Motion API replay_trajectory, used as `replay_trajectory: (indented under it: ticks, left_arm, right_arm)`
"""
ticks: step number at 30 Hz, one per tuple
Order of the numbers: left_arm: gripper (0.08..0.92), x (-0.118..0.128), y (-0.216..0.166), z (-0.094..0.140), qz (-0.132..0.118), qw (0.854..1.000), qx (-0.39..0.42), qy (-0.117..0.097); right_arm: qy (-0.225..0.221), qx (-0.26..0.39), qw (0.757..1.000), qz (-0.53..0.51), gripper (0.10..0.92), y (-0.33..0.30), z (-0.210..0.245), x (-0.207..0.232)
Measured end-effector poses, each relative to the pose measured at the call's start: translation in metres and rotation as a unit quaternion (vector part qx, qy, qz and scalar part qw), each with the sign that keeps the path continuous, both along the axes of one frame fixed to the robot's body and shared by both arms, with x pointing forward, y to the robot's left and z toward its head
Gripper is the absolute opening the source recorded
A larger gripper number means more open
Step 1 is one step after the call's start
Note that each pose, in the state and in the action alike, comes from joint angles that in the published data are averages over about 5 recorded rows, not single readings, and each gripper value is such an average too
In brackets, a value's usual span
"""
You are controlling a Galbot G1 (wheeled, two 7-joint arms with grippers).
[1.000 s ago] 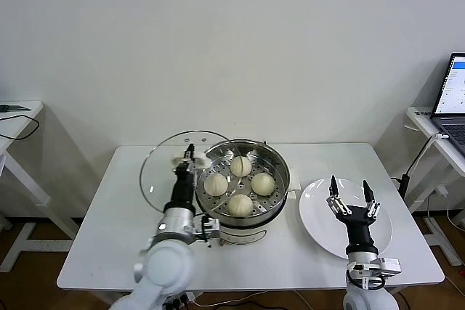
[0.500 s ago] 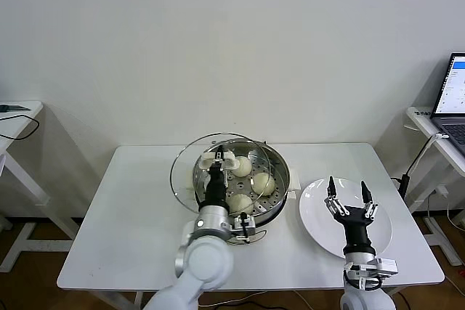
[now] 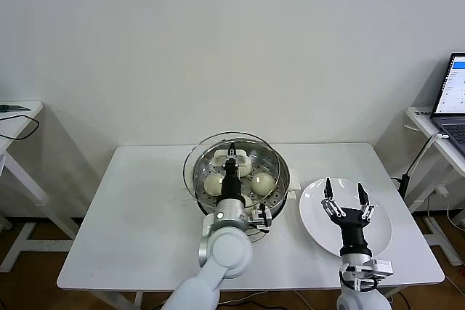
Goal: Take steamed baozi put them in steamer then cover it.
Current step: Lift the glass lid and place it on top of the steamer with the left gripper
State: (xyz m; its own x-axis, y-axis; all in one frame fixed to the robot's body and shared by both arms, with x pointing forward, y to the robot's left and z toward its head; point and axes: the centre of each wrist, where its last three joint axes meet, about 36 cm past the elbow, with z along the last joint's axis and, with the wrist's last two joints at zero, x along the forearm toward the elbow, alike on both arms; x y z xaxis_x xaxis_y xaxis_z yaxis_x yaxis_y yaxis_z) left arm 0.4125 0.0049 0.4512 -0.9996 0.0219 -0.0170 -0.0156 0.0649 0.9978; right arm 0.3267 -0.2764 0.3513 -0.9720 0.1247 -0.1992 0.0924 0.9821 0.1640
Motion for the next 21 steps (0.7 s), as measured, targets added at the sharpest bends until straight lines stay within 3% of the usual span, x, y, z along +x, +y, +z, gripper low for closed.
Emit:
replay_trajectory:
  ticks: [21]
  left_arm:
    - [0.189, 0.012, -0.017, -0.017, 0.005, 1.0, 0.012, 0.005]
  right_arm:
    - [0.004, -0.006, 1.0, 0.003, 0.823, 0.003, -0.007, 0.004]
